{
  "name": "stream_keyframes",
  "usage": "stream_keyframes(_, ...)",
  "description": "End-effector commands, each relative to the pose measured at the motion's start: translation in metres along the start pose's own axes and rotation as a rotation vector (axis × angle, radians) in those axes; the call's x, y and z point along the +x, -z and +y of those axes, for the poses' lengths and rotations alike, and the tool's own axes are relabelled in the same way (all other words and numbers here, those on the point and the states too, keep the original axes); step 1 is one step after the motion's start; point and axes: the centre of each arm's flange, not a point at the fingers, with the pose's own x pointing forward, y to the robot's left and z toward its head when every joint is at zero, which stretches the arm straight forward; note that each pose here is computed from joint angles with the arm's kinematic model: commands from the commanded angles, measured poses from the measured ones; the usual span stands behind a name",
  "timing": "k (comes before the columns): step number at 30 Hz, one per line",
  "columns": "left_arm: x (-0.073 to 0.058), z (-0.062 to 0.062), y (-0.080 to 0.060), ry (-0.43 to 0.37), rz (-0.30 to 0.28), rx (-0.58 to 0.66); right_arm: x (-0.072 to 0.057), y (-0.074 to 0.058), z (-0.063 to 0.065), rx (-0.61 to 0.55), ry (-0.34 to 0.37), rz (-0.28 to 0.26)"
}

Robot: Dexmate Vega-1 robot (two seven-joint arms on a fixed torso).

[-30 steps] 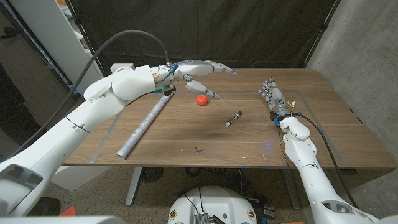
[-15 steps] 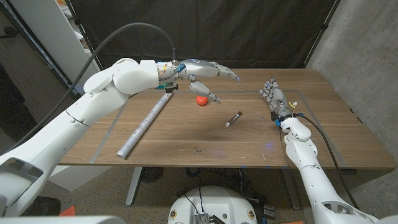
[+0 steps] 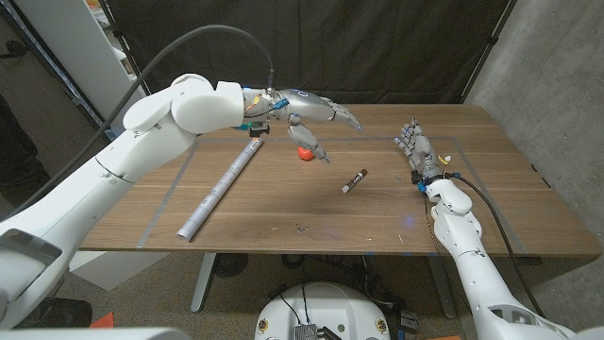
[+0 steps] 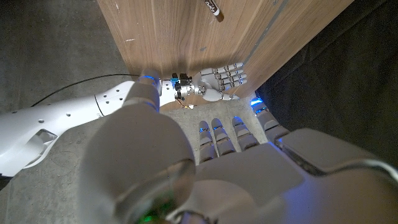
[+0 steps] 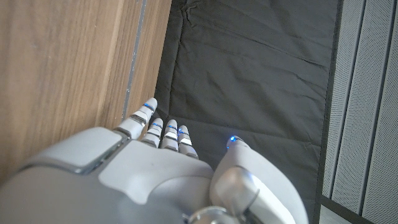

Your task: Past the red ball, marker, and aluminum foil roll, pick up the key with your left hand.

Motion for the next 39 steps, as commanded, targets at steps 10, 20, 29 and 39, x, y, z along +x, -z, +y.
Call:
stream_keyframes(10, 0.001, 0.011, -0.006, 0.119, 0.031, 0.058, 0.002, 0.002, 0.0, 0.0, 0.007, 0.001)
stream_keyframes(20, 0.008, 0.011, -0.006, 0.191, 0.037, 0.06, 0.002, 0.006, -0.002, 0.002, 0.011, 0.009)
stream_keyframes(29, 0.014, 0.009, -0.007, 0.236, 0.047, 0.076, 0.003, 0.006, -0.004, 0.006, 0.015, 0.008)
stream_keyframes(39, 0.02, 0.005, -0.01, 0.253, 0.023, 0.075, 0.005, 0.007, -0.006, 0.005, 0.016, 0.011)
